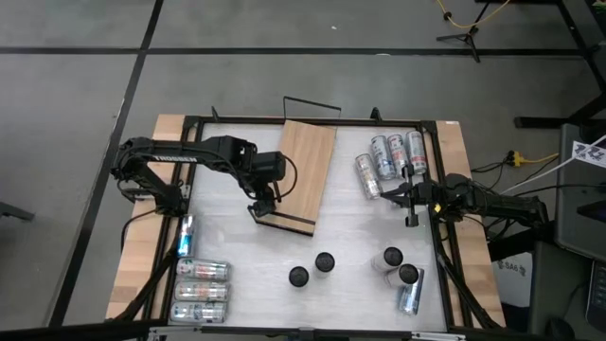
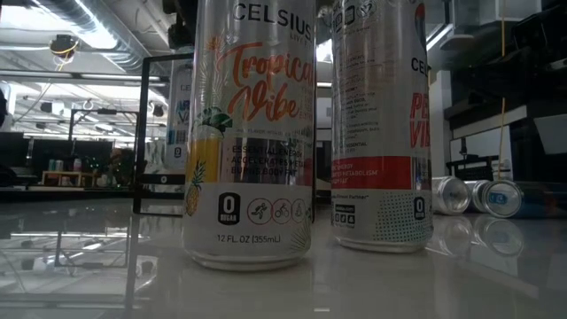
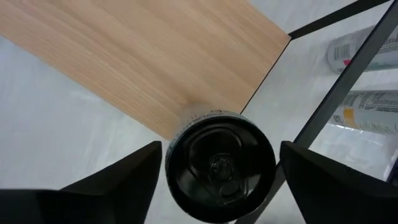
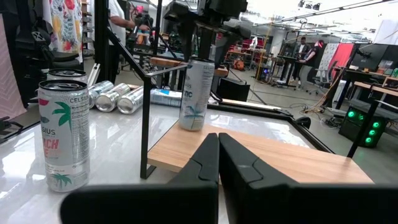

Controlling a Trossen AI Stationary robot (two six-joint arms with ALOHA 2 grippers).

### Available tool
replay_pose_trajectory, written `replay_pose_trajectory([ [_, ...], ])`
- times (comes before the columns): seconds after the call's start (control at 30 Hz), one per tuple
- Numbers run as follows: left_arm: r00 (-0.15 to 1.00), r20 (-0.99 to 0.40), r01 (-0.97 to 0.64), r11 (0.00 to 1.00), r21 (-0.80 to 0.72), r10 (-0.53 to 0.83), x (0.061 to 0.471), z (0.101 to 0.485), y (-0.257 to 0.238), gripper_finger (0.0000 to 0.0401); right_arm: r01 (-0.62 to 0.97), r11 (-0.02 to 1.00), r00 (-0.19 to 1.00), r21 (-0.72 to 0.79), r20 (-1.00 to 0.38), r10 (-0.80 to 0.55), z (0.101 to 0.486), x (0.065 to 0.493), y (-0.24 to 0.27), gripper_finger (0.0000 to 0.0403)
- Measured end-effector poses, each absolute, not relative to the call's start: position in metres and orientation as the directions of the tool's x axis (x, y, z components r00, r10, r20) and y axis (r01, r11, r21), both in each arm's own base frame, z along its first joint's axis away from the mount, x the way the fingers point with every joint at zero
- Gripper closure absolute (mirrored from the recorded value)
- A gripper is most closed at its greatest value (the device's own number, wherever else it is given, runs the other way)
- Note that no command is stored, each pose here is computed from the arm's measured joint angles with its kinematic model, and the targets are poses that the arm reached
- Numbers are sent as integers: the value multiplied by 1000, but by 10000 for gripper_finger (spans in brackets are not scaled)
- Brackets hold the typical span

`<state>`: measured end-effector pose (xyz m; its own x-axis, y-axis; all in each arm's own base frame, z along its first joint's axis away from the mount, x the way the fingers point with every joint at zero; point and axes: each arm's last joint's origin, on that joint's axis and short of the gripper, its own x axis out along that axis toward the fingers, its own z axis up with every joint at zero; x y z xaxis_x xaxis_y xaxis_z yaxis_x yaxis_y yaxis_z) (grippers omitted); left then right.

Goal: Place canned beverage on shelf
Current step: Put the middle left blue soda can on the shelf

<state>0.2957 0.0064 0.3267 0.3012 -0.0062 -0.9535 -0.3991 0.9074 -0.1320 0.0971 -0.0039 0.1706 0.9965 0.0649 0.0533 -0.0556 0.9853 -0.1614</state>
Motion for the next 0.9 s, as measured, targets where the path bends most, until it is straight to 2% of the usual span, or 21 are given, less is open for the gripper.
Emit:
replay_pose_trajectory([
  [0.33, 340, -940, -395, 908, -143, 0, 300, 328, 7, 66, -56, 985, 996, -161, 54, 65, 171, 97, -4, 400],
  [0.63, 387, -919, -425, 898, -112, 69, 304, 330, 21, 65, -53, 985, 995, -163, 69, 65, 172, 97, -4, 400],
  [0.8, 433, -898, -406, 907, -114, 81, 308, 332, 31, 65, -26, 985, 989, -169, 139, 50, 179, 96, -4, 396],
  [0.9, 461, -882, -399, 910, -114, 92, 310, 334, 38, 65, 20, 993, 977, -115, 212, 5, 186, 95, -6, 379],
])
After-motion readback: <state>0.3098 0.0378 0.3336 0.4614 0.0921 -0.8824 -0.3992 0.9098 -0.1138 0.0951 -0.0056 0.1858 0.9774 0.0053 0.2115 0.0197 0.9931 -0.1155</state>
